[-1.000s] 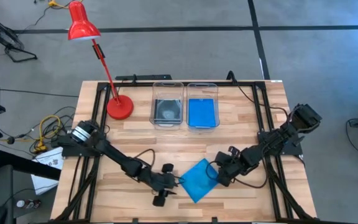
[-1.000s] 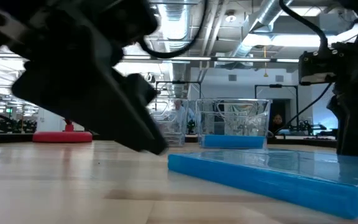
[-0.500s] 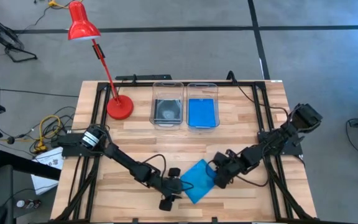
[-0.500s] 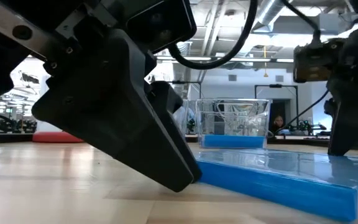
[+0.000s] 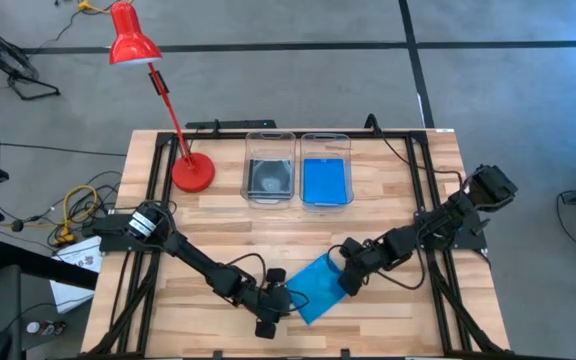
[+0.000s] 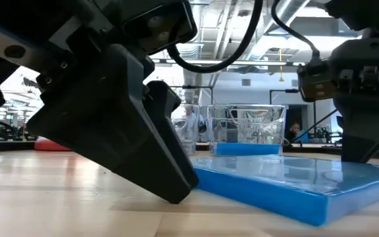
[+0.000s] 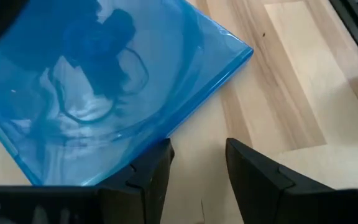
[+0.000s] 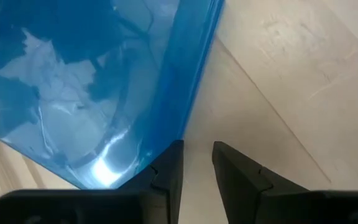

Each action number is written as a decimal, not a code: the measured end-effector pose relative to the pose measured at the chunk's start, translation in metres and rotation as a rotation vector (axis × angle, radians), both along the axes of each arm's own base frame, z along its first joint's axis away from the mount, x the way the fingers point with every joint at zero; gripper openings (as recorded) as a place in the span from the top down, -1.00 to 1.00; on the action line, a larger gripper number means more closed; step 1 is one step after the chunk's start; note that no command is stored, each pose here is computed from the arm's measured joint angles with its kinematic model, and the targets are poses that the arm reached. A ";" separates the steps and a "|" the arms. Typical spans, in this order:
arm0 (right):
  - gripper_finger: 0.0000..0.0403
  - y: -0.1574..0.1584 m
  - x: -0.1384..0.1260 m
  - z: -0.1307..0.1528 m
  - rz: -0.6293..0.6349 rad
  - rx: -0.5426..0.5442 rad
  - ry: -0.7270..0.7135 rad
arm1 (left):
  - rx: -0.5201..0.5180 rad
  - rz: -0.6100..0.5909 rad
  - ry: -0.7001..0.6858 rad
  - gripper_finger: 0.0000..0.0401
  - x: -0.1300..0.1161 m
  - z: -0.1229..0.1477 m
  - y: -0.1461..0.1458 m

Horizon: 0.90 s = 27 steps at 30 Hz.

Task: Pick & place jewel cases by type
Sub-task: Put the blue cd case into the right transparent bin

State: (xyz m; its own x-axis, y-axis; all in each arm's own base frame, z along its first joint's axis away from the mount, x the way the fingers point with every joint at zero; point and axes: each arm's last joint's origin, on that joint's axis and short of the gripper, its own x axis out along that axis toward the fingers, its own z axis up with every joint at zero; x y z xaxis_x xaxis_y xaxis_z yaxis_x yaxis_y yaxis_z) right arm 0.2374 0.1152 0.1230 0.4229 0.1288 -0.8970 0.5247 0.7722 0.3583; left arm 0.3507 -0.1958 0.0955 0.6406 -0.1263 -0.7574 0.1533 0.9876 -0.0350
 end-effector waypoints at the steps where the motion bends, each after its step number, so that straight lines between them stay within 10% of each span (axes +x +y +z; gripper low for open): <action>1: 0.57 -0.001 0.000 0.000 0.001 0.006 0.001 | 0.006 0.000 0.007 0.24 -0.001 -0.001 0.000; 14: 0.52 -0.010 -0.015 0.020 -0.057 -0.059 0.005 | 0.045 0.023 0.042 0.24 -0.004 -0.003 0.003; 27: -0.15 -0.025 -0.039 -0.003 -0.133 0.124 -0.299 | 0.049 0.045 0.043 0.24 -0.004 -0.003 0.004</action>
State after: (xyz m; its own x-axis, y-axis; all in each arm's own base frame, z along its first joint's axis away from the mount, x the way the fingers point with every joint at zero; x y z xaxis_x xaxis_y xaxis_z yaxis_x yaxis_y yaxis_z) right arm 0.1981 0.0903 0.1199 0.6851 0.1553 -0.7117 0.4753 0.6450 0.5983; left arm 0.3467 -0.1922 0.0925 0.6115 -0.0604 -0.7889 0.1086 0.9941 0.0081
